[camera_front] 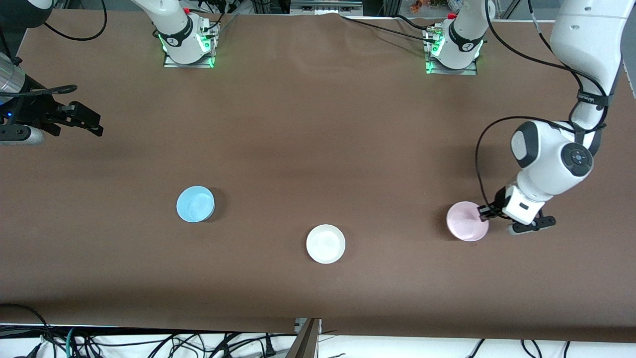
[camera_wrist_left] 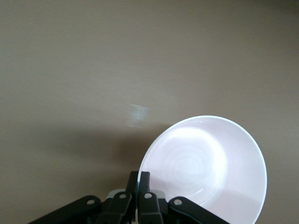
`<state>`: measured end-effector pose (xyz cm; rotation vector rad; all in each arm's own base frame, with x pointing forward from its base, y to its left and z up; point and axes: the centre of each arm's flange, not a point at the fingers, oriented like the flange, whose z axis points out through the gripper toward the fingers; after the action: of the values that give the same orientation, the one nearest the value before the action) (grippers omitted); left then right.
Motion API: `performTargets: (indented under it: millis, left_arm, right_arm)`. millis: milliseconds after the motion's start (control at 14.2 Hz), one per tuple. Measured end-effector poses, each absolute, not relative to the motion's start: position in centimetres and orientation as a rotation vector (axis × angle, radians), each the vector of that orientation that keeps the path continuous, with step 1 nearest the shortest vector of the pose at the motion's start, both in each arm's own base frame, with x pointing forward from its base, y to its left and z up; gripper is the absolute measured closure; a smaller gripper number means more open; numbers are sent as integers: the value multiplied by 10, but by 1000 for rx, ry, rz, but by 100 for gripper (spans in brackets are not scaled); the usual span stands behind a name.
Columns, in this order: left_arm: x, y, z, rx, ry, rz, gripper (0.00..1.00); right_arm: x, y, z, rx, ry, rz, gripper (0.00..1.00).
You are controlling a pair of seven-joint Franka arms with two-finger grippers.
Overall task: Stack pink and blue bowls on white bowl
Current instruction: 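Carry the pink bowl with the left gripper over the white bowl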
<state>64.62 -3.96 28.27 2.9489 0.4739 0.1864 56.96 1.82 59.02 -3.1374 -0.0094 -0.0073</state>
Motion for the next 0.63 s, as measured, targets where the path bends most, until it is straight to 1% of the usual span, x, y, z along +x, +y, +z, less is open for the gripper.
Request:
performTargets:
  millis: [281,491,632]
  left_arm:
    - [627,-172,331,2765,782,129,97]
    - [608,-258,346,2680,922,81,97]
    - [604,-301,348,2653,1003,94,97]
  right_arm:
    - [570,18,591,-3137,-10,-10,0]
    - [570,18,591,-3137,-10,-11,0]
    - [570,18,591,-3137,-10,-12,0]
